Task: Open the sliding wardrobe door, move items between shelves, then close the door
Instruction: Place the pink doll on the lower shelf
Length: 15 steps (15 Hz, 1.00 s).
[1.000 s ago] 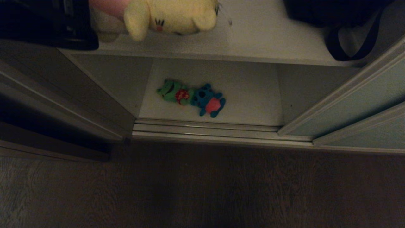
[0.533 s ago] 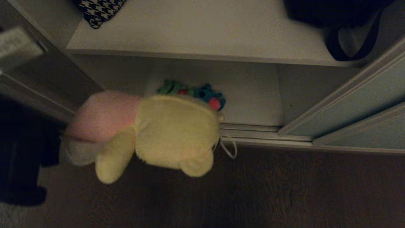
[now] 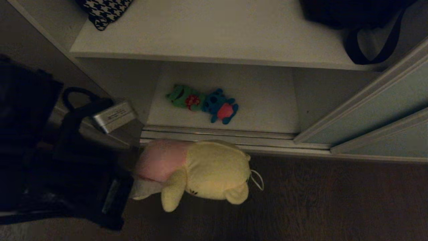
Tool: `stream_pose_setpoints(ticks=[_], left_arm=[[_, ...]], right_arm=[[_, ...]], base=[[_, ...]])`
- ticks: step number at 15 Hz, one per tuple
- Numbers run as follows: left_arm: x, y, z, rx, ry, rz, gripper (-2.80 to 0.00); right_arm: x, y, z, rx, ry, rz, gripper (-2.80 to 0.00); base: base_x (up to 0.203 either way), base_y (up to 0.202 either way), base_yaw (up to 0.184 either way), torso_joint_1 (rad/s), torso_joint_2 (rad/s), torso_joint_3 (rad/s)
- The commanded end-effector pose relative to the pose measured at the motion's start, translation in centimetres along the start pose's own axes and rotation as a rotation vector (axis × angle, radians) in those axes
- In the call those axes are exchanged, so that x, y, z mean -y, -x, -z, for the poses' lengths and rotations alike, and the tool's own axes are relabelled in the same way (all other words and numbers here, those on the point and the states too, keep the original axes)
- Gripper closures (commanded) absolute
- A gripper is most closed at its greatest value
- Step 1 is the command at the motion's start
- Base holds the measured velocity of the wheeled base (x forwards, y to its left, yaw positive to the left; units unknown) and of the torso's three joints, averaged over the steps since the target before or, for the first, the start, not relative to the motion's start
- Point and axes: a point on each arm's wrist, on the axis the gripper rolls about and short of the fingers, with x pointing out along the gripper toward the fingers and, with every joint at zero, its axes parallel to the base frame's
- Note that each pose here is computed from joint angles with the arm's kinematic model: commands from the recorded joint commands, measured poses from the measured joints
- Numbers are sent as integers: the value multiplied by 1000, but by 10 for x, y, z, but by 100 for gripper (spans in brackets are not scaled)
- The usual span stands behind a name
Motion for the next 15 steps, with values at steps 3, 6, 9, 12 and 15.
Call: stream_pose_setpoints(ticks=[3,6,9,12,15], left_arm=[[-12,-75,-14,-27,52,5,0],[-17,-105,-26,31,55,8,0],[-22,-132,-37,82,76,1,0],[-27,-161,-52,146,77,-33,0],[-32,-194,-61,145,81,-49,0]], right_arm=[[0,0,0,0,1,0,0],[0,0,0,0,2,0,0],[0,0,0,0,2,0,0],[0,0,0,1,2,0,0],[0,0,0,0,1,0,0]], base=[[0,0,0,0,0,0],[0,0,0,0,0,0],[0,0,0,0,0,0],[0,0,0,0,0,0],[0,0,0,0,0,0]])
